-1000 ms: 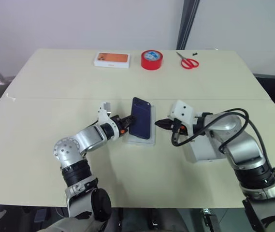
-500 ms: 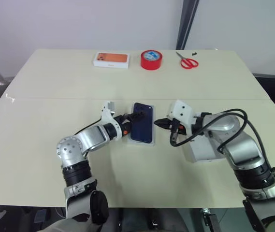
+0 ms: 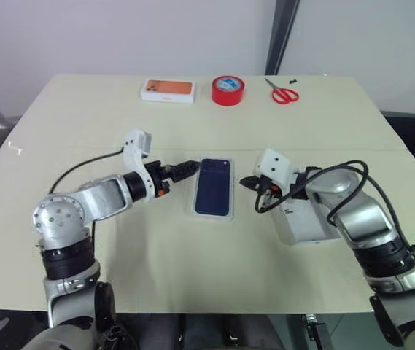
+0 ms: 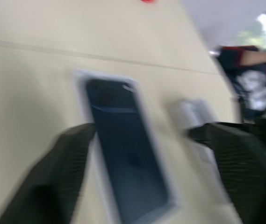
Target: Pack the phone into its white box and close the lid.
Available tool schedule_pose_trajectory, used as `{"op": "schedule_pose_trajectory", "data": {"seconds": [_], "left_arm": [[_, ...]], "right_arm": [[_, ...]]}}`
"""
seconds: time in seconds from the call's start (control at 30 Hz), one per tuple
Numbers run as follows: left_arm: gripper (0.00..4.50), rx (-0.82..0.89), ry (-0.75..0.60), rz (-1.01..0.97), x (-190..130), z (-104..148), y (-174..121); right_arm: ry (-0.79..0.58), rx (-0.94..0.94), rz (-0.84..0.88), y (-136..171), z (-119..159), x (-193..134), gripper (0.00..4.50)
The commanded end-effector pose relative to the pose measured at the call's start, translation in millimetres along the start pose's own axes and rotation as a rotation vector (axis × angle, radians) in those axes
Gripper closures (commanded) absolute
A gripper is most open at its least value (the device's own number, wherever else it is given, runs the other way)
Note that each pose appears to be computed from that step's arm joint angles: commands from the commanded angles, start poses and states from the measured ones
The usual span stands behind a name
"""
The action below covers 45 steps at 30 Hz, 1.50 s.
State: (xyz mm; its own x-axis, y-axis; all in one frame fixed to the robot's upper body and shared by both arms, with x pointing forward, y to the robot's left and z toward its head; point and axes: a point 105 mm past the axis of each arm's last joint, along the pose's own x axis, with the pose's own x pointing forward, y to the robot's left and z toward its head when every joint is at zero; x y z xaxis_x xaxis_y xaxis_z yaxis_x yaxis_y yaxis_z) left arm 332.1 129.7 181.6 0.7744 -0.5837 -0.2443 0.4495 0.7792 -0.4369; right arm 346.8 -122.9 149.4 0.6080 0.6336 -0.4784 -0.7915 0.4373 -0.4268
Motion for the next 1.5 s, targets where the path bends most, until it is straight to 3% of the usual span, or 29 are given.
{"op": "schedule_pose_trajectory", "data": {"seconds": [0.03, 0.1, 0.33, 0.53, 1.07, 1.5], "left_arm": [[2.37, 0.259, 0.058, 0.117, 2, -7, 17], [3.34, 0.362, 0.111, 0.132, 9, -17, 23], [3.34, 0.500, 0.179, 0.098, 49, -38, 21], [3.34, 0.539, 0.260, -0.031, 76, -67, -7], [3.34, 0.488, 0.368, -0.277, 39, -103, -47], [3.34, 0.466, 0.401, -0.315, 40, -111, -54]], "right_arm": [[0.056, -0.031, -0.043, -9, 0, 4, 4.50], [0.086, -0.058, -0.040, -5, -2, 10, 4.50], [0.157, -0.084, -0.093, -4, -7, 33, 4.50], [0.143, -0.102, -0.086, 2, 1, 41, 4.50], [0.169, -0.136, 0.159, 60, -10, -4, 4.50], [0.239, -0.123, 0.123, 49, -24, -23, 4.50]]}}
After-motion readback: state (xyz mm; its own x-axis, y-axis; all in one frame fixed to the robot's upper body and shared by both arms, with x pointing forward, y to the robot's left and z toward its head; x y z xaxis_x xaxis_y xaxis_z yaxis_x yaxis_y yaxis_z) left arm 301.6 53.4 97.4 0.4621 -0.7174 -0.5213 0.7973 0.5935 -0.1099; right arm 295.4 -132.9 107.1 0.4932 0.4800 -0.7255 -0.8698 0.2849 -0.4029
